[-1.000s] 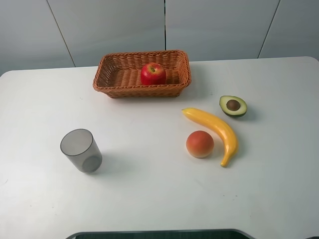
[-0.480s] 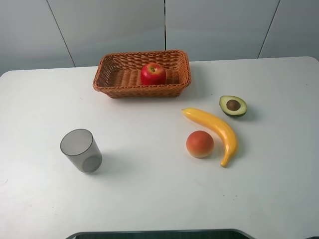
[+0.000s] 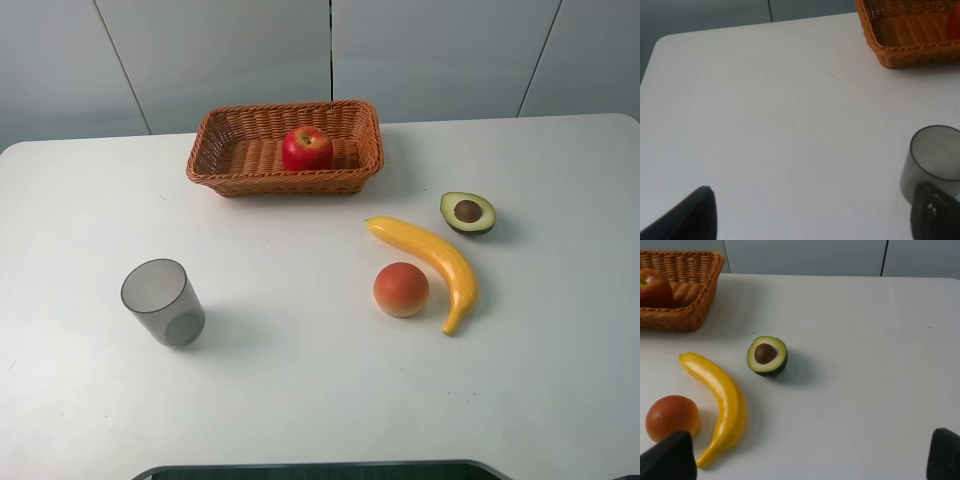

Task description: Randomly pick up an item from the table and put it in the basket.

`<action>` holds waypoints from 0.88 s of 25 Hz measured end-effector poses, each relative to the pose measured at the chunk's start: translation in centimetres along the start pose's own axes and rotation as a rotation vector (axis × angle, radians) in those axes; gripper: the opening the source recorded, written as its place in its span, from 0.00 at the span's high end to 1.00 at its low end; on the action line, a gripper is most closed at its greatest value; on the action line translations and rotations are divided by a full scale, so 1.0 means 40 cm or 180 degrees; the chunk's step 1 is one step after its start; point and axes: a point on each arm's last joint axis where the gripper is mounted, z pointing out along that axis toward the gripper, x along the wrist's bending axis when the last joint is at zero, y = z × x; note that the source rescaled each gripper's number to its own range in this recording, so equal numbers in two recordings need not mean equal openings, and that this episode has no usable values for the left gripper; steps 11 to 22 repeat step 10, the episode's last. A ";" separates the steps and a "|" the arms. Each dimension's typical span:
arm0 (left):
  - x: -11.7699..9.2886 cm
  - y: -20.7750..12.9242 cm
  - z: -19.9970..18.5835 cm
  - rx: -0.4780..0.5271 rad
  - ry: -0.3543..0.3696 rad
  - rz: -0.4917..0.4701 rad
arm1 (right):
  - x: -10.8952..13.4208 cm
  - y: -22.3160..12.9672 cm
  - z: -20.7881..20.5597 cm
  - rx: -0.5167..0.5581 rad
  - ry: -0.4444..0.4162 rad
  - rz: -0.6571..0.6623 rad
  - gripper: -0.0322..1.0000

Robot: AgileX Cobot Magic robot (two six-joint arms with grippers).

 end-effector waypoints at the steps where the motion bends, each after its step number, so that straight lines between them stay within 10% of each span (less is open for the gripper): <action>1: 0.000 0.000 0.000 0.0000 0.0000 0.0000 | 0.000 0.000 0.000 0.0000 0.0000 0.0000 0.00; 22: 0.000 0.000 0.000 0.0000 0.0000 0.0000 | 0.000 0.000 0.000 0.0000 0.0000 0.0000 0.00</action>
